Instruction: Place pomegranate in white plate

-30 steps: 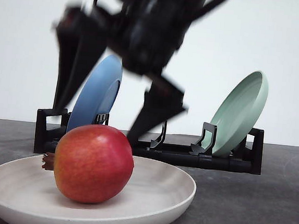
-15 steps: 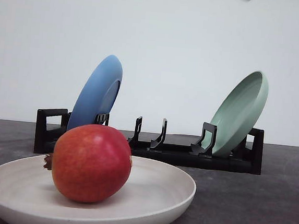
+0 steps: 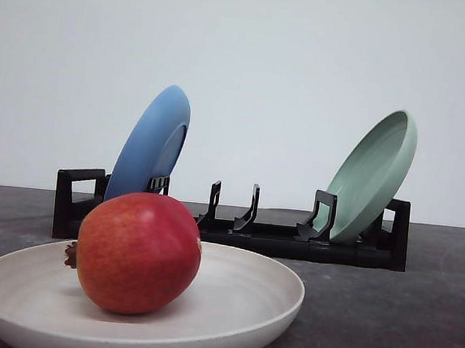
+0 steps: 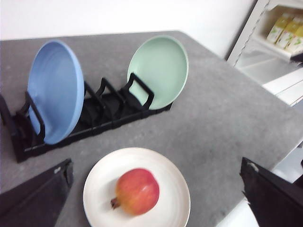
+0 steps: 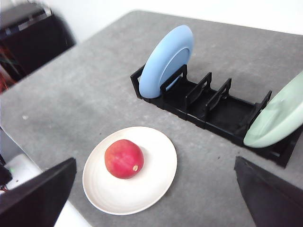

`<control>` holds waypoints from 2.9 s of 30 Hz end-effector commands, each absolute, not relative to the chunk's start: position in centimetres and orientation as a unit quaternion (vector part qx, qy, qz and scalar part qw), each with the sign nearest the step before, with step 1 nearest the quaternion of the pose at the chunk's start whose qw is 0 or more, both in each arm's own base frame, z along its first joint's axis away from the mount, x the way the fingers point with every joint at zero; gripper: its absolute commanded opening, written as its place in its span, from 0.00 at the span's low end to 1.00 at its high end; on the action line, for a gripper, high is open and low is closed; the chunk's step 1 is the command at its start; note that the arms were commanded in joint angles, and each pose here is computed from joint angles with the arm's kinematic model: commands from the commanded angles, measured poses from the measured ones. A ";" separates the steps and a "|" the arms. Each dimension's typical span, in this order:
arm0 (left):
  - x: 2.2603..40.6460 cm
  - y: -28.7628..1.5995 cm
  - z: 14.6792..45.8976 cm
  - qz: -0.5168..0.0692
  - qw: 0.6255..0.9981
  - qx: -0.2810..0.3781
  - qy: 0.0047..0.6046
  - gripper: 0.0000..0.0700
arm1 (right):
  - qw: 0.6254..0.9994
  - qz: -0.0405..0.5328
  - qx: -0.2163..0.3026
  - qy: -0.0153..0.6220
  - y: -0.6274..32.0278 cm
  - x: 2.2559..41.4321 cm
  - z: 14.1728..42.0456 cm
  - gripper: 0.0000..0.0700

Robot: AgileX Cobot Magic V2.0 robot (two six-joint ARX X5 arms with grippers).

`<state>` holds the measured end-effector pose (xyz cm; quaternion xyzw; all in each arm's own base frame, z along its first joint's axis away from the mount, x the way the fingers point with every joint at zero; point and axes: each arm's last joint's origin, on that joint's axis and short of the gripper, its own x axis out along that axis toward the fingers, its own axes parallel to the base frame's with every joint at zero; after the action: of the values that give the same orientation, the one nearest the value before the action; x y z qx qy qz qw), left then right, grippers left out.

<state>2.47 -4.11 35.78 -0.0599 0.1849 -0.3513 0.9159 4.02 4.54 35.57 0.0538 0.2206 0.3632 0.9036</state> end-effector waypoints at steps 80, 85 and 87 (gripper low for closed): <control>9.5 0.3 15.6 0.053 0.995 -0.033 0.078 0.08 | 0.907 0.374 0.061 0.185 4.2 3.7 34.9 0.09; 9.5 0.3 14.9 0.055 0.995 -0.008 0.088 0.08 | 0.907 0.374 0.061 0.185 4.2 3.7 34.9 0.09; 9.5 0.3 14.9 0.053 0.995 0.005 0.089 0.08 | 0.907 0.374 0.061 0.185 4.2 3.7 34.9 0.09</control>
<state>9.51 0.33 15.34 -0.0171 0.0804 0.0553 0.9951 3.75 4.20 34.46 0.0603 0.1961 0.3676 0.9071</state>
